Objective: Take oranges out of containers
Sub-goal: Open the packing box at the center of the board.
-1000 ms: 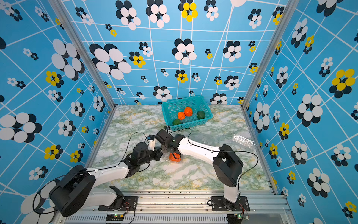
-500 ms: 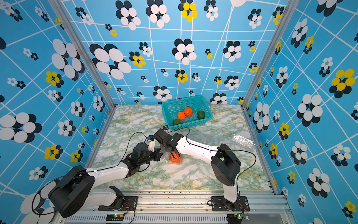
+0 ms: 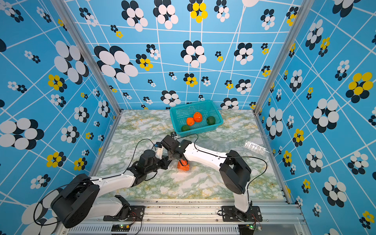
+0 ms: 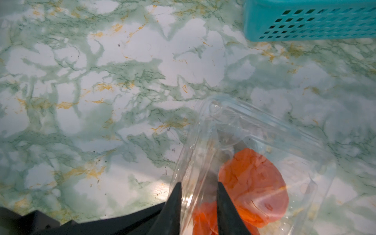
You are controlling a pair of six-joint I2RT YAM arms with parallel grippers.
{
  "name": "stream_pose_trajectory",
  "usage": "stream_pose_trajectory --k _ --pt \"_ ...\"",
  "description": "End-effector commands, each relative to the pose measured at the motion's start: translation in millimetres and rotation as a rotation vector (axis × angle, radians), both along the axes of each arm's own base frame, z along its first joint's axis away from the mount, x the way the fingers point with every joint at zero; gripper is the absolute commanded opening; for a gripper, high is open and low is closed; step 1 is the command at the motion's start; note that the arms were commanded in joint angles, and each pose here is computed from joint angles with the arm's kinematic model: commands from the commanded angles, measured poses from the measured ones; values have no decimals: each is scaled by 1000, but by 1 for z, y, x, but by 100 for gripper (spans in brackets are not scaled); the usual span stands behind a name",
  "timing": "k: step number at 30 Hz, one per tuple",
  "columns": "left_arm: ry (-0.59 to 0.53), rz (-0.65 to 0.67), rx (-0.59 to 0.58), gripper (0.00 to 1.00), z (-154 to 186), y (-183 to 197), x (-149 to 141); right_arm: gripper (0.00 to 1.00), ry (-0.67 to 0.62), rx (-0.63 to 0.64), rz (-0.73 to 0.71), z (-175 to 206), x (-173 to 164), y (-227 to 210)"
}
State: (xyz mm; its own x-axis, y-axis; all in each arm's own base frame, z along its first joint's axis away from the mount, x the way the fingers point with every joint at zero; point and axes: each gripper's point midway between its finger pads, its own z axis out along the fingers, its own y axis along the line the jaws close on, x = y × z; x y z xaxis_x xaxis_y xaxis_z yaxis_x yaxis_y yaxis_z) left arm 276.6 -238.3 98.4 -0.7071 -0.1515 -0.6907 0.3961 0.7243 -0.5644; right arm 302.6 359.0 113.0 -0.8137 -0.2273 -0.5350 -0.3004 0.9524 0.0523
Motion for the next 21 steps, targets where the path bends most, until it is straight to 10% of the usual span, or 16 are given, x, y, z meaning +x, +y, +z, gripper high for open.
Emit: stream_pose_trajectory --k 1,21 --pt "-146 -65 -81 0 42 -17 4 31 85 -73 13 -28 -12 -6" --pt "-132 -32 -113 0 30 -13 8 40 162 31 23 -49 -25 16"
